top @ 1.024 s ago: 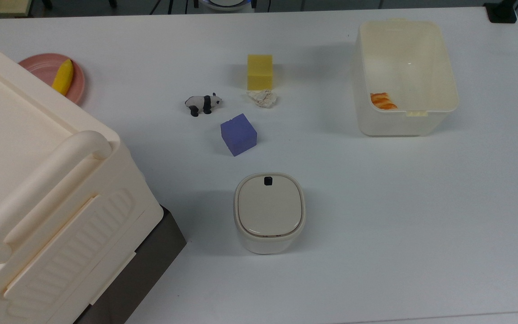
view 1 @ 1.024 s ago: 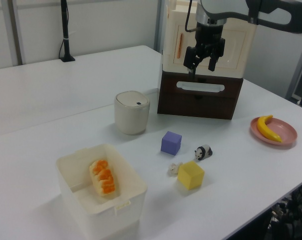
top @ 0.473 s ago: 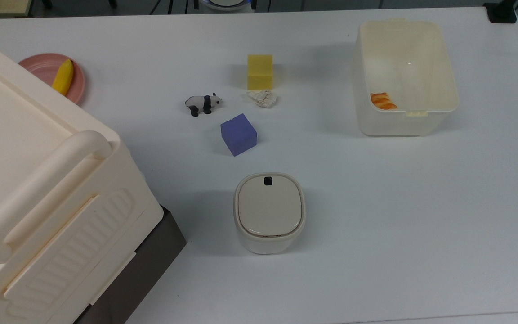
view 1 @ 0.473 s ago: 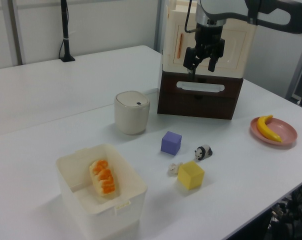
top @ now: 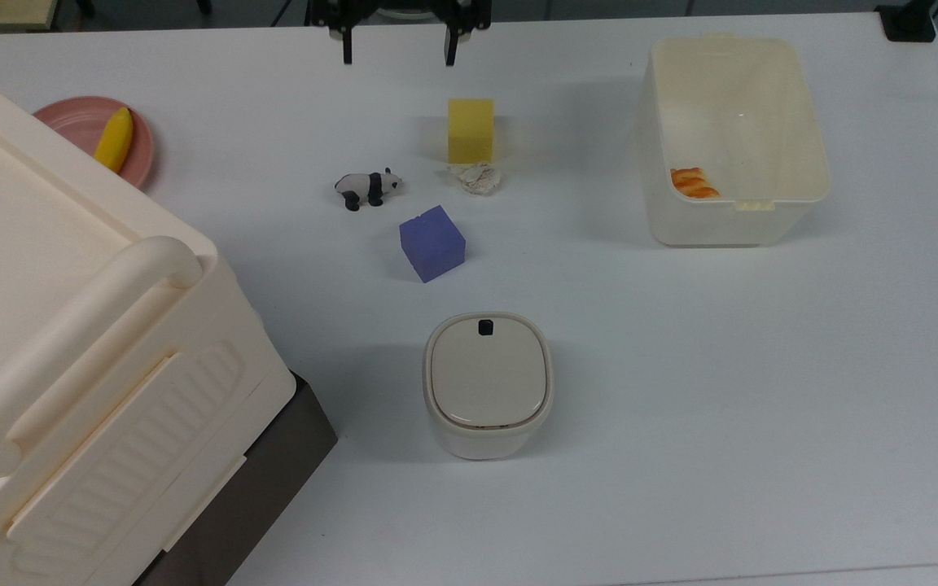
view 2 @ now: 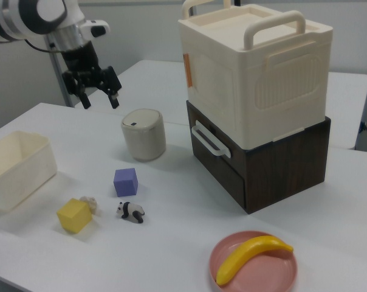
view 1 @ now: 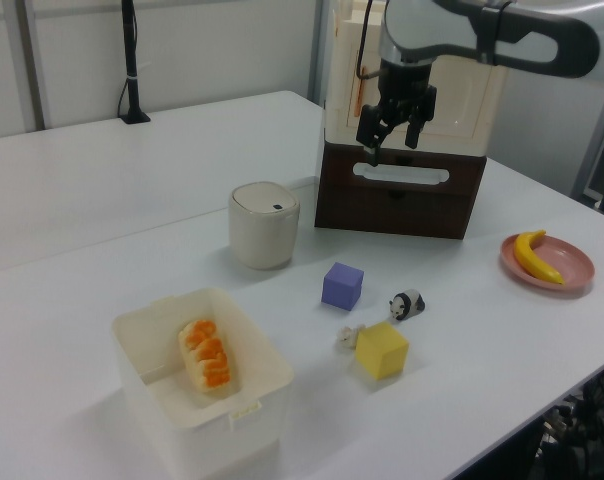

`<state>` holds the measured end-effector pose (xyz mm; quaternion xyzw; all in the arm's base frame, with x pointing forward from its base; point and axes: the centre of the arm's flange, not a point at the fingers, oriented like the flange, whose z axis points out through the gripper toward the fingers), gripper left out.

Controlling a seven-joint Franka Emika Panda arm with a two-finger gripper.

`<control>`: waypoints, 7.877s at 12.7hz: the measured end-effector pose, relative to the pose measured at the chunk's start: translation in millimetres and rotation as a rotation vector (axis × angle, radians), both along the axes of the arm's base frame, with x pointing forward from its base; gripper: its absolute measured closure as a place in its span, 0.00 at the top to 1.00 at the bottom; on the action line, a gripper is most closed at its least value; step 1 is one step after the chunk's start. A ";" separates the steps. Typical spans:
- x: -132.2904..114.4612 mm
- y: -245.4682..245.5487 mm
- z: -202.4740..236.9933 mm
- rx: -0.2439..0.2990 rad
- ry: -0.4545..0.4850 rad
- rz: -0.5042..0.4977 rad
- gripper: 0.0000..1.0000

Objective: Open the trash can
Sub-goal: 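Move the gripper forward toward the small cream trash can, then lower the gripper onto the black button on the trash can lid, then press the lid button down with the gripper tips, then lift the gripper up and away from the opened lid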

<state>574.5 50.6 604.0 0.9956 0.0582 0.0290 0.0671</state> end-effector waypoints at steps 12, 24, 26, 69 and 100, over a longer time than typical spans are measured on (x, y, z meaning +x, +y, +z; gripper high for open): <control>40.5 11.7 -80.5 -0.069 0.063 0.050 1.00; 47.7 8.5 -75.0 -0.079 0.000 0.058 0.62; 47.9 9.0 -73.4 -0.079 -0.003 0.059 0.29; 142.5 50.7 -160.2 0.111 -0.300 0.418 0.01; 67.5 10.7 33.7 0.184 -0.186 -0.022 0.01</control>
